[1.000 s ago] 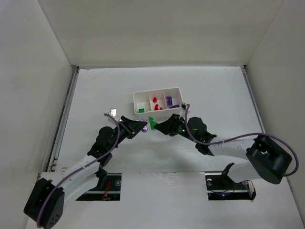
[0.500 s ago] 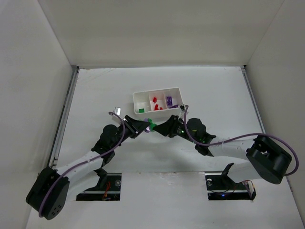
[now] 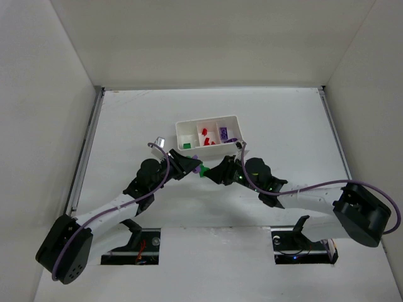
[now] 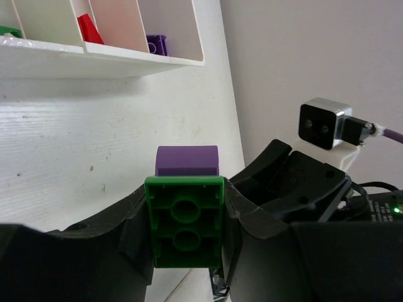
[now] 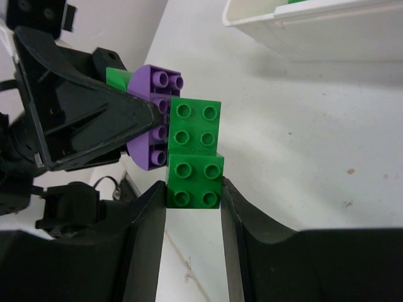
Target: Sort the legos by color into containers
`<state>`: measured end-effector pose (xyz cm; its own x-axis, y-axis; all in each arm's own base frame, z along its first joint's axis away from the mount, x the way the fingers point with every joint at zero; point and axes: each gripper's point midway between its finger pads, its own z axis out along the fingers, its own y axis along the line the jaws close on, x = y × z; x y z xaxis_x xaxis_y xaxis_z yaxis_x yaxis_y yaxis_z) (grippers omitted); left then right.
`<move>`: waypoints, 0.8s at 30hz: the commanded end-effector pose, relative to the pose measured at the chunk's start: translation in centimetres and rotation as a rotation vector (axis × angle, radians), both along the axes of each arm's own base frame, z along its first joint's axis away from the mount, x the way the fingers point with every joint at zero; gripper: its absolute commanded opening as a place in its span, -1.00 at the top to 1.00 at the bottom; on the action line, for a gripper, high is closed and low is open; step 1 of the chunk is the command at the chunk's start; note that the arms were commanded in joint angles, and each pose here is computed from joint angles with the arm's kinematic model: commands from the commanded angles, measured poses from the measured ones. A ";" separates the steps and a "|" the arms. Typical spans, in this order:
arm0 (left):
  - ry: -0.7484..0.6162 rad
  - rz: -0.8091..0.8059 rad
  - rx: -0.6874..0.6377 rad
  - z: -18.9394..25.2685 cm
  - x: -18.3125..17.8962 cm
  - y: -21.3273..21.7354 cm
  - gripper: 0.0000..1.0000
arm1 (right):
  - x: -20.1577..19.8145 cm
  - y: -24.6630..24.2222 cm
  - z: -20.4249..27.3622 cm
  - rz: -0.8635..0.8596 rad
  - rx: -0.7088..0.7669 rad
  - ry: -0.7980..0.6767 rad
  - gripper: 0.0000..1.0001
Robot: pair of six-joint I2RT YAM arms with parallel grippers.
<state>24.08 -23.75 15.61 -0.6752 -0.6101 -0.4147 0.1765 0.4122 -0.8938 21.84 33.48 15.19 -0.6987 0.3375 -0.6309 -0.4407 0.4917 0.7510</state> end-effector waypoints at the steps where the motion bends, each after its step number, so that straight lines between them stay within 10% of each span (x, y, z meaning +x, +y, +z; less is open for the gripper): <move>1: -0.096 -0.011 0.046 2.1 0.7 -0.7 0.58 | 0.4 0.1 2.4 -0.022 -0.044 -0.098 0.40; 17: 0.138 -0.023 0.601 -10.3 -0.3 -0.7 0.58 | 0.2 -4.2 -1.8 -0.182 -0.263 -0.085 0.40; 24: 0.124 0.006 0.856 -11.7 -0.2 0.3 0.18 | 0.1 -4.8 -1.4 -0.195 -0.260 -0.094 0.40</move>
<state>22.71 -24.97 3.47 -0.7862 -0.1876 -0.5889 0.1008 0.9011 -0.4216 21.65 28.61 12.59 -0.6069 0.2586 -0.7515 -0.3670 0.7475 0.5536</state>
